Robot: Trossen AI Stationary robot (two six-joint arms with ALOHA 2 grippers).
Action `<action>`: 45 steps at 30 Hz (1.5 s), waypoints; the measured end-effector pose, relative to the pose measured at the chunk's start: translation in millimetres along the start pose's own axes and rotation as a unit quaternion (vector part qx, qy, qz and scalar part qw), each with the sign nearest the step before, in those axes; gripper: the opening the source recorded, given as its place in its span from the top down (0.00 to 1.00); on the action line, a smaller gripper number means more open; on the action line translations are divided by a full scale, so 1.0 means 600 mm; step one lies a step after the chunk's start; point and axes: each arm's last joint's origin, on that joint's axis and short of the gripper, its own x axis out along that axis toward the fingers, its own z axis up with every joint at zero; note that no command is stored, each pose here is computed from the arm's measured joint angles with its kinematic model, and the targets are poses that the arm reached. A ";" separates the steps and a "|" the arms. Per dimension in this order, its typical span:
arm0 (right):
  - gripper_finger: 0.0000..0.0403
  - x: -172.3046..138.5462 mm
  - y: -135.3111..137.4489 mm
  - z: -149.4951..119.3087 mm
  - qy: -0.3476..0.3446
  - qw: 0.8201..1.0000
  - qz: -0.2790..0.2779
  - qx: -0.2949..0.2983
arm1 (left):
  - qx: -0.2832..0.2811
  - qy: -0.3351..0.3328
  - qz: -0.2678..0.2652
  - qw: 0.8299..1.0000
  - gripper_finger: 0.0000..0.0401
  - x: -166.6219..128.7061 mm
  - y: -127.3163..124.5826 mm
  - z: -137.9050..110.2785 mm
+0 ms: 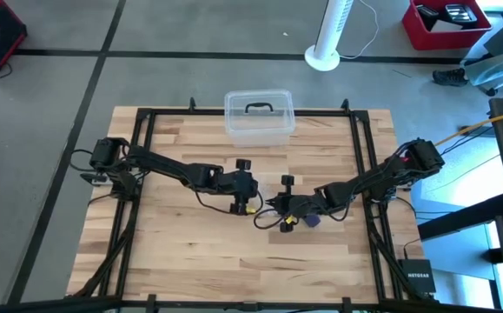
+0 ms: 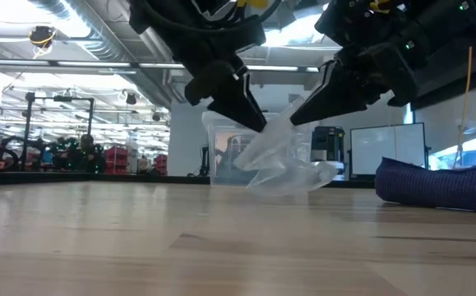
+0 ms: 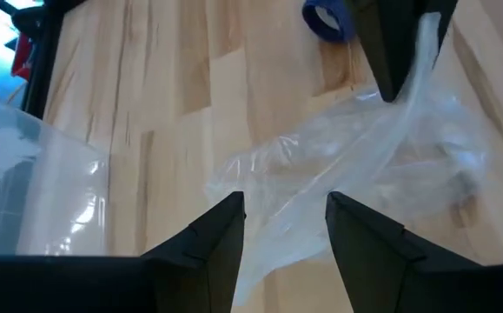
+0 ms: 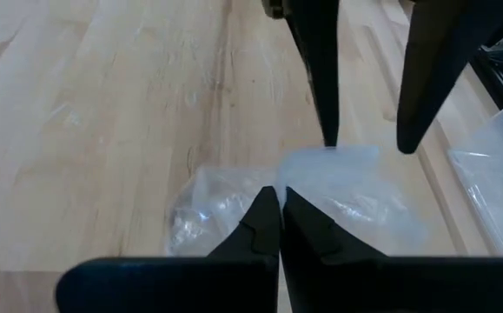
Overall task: Roll bandage
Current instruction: Open the transparent zip bag
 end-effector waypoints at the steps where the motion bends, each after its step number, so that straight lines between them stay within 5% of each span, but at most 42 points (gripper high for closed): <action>1: 0.99 0.000 0.000 0.000 0.000 1.000 0.000 0.000 | 0.012 0.000 0.000 1.000 0.61 0.005 -0.002 -0.001; 8: 0.99 0.000 -0.001 0.000 -0.001 1.000 -0.011 -0.011 | 0.127 0.001 -0.017 0.992 0.61 0.022 -0.015 -0.006; 12: 0.99 0.000 -0.001 0.001 -0.003 1.000 -0.013 -0.012 | 0.144 -0.010 -0.015 0.989 0.61 0.032 -0.019 -0.005; 16: 0.99 0.000 -0.001 0.001 -0.004 1.000 -0.011 -0.015 | 0.098 -0.020 -0.010 0.995 0.68 0.036 -0.018 -0.002; 22: 0.99 0.000 -0.002 0.002 -0.004 1.000 -0.018 0.006 | 0.044 0.014 -0.023 0.999 0.97 0.036 -0.022 -0.014; 26: 0.94 0.000 -0.011 0.002 0.013 0.997 -0.072 -0.003 | 0.016 0.057 -0.035 0.998 0.98 0.020 -0.018 -0.017; 31: 0.74 -0.021 -0.027 0.038 0.039 0.987 -0.141 -0.066 | -0.066 0.141 -0.033 0.987 0.99 -0.031 0.018 -0.016; 34: 0.63 -0.027 -0.030 0.070 0.007 0.989 -0.128 -0.075 | -0.113 0.171 -0.023 0.979 1.00 -0.045 0.034 -0.027; 40: 0.53 -0.002 -0.012 0.103 -0.121 0.988 0.012 -0.097 | -0.155 0.177 -0.024 0.972 0.99 -0.045 0.038 -0.031; 45: 0.53 0.047 0.003 0.084 -0.114 0.980 -0.052 -0.157 | -0.154 0.177 -0.033 0.972 0.99 -0.051 0.032 -0.026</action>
